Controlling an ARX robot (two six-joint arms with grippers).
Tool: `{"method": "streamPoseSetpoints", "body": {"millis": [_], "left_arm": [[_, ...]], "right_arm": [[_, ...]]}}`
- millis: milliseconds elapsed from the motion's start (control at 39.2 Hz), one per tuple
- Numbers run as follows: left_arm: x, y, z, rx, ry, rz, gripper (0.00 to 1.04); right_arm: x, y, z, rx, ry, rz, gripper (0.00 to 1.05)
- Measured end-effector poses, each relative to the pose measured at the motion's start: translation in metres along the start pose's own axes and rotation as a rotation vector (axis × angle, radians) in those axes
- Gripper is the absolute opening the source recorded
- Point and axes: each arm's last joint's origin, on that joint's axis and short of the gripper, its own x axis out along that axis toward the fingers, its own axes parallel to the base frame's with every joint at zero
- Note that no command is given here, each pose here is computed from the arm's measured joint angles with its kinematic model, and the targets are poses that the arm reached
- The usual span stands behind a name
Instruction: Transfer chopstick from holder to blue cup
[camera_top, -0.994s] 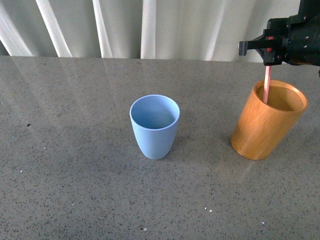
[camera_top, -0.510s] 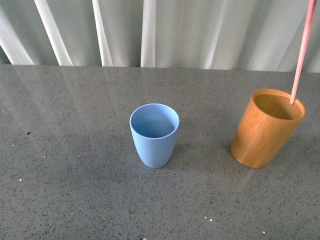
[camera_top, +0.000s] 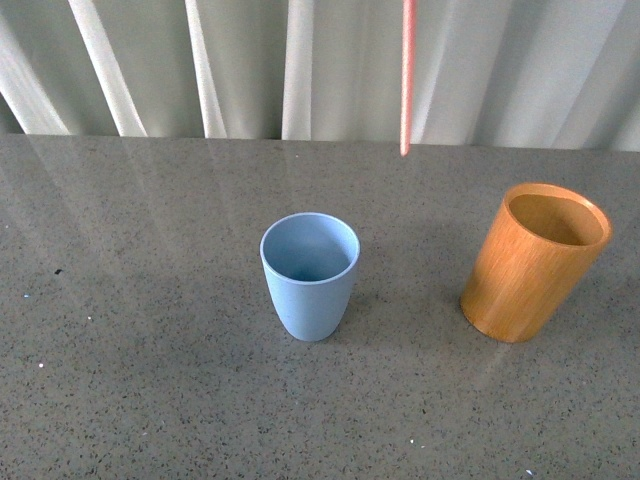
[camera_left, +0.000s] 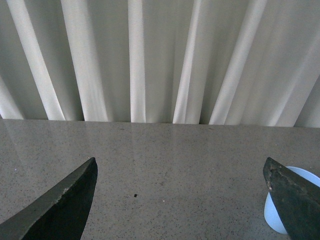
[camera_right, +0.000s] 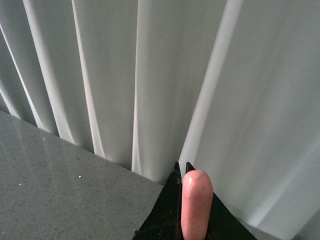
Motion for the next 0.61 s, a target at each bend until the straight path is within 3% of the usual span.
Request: {"method": "streamPoseSetpoints", "body": {"millis": [178, 611], "left_arm": [[0.0, 0.0, 0.0, 0.0, 0.0, 0.0, 0.98], [0.0, 0.0, 0.0, 0.0, 0.0, 0.0, 0.98]], "right_arm": [[0.015, 0.023, -0.029, 0.091, 0.041, 0.072, 0.01], [0.036, 0.044, -0.043, 0.118, 0.069, 0.152, 0.01]]}}
